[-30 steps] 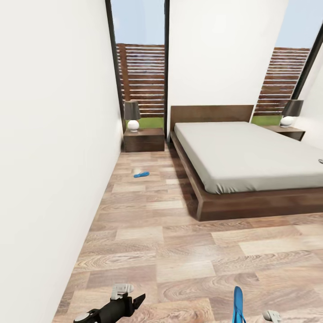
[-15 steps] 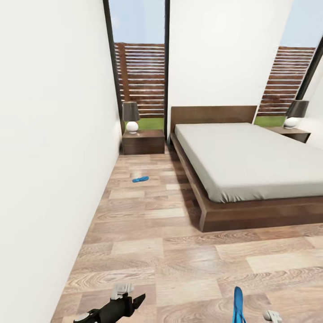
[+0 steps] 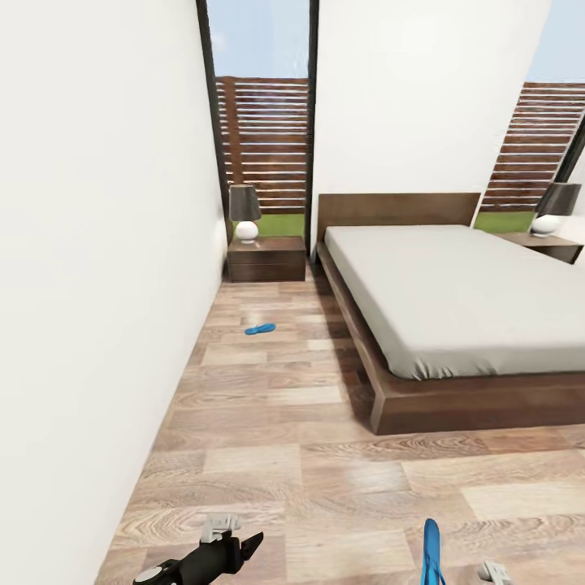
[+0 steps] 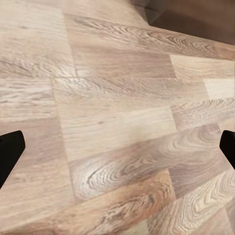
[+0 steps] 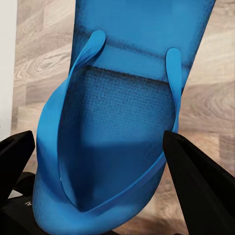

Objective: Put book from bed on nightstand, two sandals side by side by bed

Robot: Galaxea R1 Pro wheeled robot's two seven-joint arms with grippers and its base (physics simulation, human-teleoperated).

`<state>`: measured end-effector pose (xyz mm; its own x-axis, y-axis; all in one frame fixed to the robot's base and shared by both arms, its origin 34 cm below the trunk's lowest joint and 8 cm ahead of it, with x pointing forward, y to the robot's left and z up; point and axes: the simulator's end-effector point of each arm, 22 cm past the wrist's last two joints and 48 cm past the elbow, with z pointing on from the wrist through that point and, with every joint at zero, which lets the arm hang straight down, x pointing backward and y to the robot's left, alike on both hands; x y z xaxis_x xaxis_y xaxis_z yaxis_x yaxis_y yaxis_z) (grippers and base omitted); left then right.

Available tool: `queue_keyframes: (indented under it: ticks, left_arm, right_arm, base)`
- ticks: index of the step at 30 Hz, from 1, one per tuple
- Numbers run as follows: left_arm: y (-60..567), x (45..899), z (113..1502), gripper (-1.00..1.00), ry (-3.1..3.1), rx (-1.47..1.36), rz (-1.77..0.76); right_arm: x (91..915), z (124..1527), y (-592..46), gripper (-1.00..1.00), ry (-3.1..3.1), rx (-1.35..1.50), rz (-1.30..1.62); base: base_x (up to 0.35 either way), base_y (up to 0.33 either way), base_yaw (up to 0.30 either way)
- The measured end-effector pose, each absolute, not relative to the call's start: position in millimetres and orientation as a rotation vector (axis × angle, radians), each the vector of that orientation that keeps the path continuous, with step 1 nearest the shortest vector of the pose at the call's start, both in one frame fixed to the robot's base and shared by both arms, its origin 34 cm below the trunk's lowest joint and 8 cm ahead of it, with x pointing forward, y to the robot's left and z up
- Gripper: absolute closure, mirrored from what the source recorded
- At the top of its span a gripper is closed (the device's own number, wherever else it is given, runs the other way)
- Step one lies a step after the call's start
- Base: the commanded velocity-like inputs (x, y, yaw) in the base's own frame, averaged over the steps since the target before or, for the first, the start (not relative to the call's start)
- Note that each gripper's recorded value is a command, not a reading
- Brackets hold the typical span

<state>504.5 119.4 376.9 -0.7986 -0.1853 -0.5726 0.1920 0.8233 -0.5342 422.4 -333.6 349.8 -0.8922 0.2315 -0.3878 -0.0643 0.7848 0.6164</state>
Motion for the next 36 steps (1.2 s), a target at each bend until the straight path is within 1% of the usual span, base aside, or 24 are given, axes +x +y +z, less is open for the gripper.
queue_keyframes:
  ticks: [5,23,36]
  left_arm:
    - [119.3,504.5,377.1,-1.00,2.370,0.006,-0.782]
    - [119.3,504.5,377.1,-1.00,2.369,0.006,-0.782]
    - [119.2,504.5,377.2,-1.00,2.370,0.006,-0.782]
  right_arm:
    - [422.3,350.0,-333.6,1.00,2.525,0.124,0.895]
    - [422.0,350.1,-333.3,1.00,2.526,0.120,0.897]
    - [421.8,350.2,-333.1,1.00,2.527,0.119,0.897]
  base:
    - [0.166,-0.093,0.142]
    - [0.258,-0.155,0.005]
    - [0.305,-0.019,0.000]
